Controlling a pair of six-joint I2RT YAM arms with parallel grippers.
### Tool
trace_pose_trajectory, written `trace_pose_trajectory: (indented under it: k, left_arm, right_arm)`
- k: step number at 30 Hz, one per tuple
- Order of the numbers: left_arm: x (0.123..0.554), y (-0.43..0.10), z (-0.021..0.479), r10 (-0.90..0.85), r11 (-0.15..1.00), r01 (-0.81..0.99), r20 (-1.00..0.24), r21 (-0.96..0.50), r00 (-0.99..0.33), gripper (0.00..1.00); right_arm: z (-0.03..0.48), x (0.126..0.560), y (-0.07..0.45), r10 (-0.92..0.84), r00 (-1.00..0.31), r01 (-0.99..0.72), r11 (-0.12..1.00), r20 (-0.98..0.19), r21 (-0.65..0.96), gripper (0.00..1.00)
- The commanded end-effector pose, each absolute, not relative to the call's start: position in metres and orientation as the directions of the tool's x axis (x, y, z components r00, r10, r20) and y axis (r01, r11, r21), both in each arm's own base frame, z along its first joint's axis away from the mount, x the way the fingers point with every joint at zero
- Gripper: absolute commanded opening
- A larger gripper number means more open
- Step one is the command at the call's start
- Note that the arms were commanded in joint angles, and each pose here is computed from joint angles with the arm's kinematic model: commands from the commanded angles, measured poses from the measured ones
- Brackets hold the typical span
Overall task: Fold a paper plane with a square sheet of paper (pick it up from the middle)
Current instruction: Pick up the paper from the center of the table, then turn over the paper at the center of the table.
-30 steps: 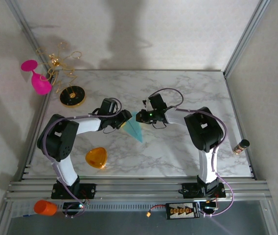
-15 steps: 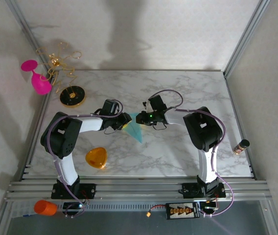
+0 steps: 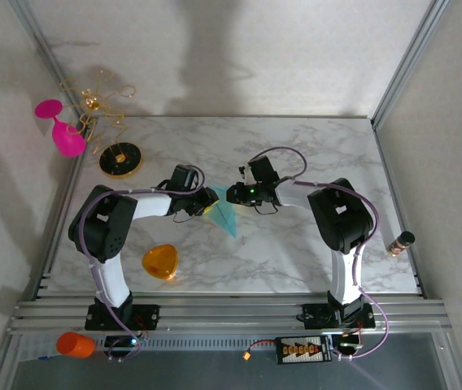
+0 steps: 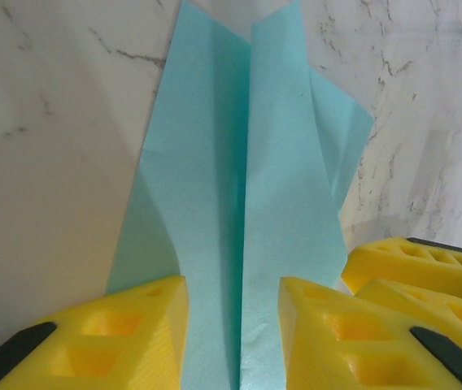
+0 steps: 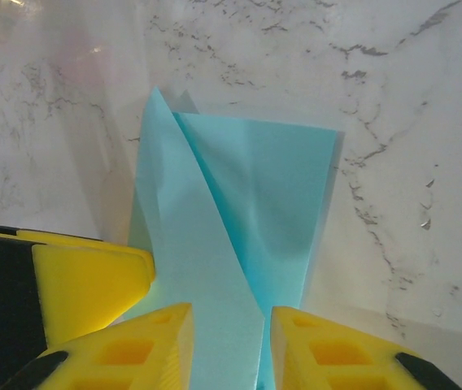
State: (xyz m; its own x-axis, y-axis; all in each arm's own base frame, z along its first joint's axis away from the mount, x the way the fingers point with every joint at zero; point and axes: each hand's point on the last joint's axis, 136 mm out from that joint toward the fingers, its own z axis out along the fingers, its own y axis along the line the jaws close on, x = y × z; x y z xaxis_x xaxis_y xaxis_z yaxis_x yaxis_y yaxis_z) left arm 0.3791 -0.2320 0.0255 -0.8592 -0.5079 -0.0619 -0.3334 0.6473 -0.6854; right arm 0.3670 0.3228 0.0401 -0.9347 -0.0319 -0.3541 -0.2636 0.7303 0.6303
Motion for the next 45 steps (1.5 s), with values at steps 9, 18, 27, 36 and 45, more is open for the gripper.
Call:
trace_pose_trajectory:
  k: [9,18,27,36,45]
  left_arm:
    - [0.376,-0.230,0.015,-0.499,0.682,-0.347,-0.063,-0.644,-0.864,0.35]
    - [0.374,-0.229,0.014,-0.495,0.687,-0.345,-0.064,-0.639,-0.867,0.34]
    - [0.397,-0.227,0.080,-0.489,0.654,-0.220,-0.181,-0.724,-0.853,0.36]
    - [0.401,-0.223,0.172,-0.541,0.507,-0.018,-0.302,-0.862,-0.785,0.52]
    - [0.383,-0.250,0.225,-0.507,0.338,0.164,-0.326,-0.927,-0.798,0.67]
  right_arm:
    - [0.034,0.361,0.327,-0.075,-0.943,-0.281,0.704,-0.325,0.652,0.29]
    - [0.029,0.359,0.329,-0.092,-0.944,-0.290,0.693,-0.318,0.660,0.19]
    - [0.071,0.371,0.328,-0.024,-0.902,-0.355,0.611,-0.431,0.707,0.03]
    - [0.157,0.375,0.321,0.095,-0.829,-0.468,0.424,-0.552,0.776,0.01]
    - [0.207,0.364,0.315,0.165,-0.831,-0.492,0.228,-0.531,0.840,0.01]
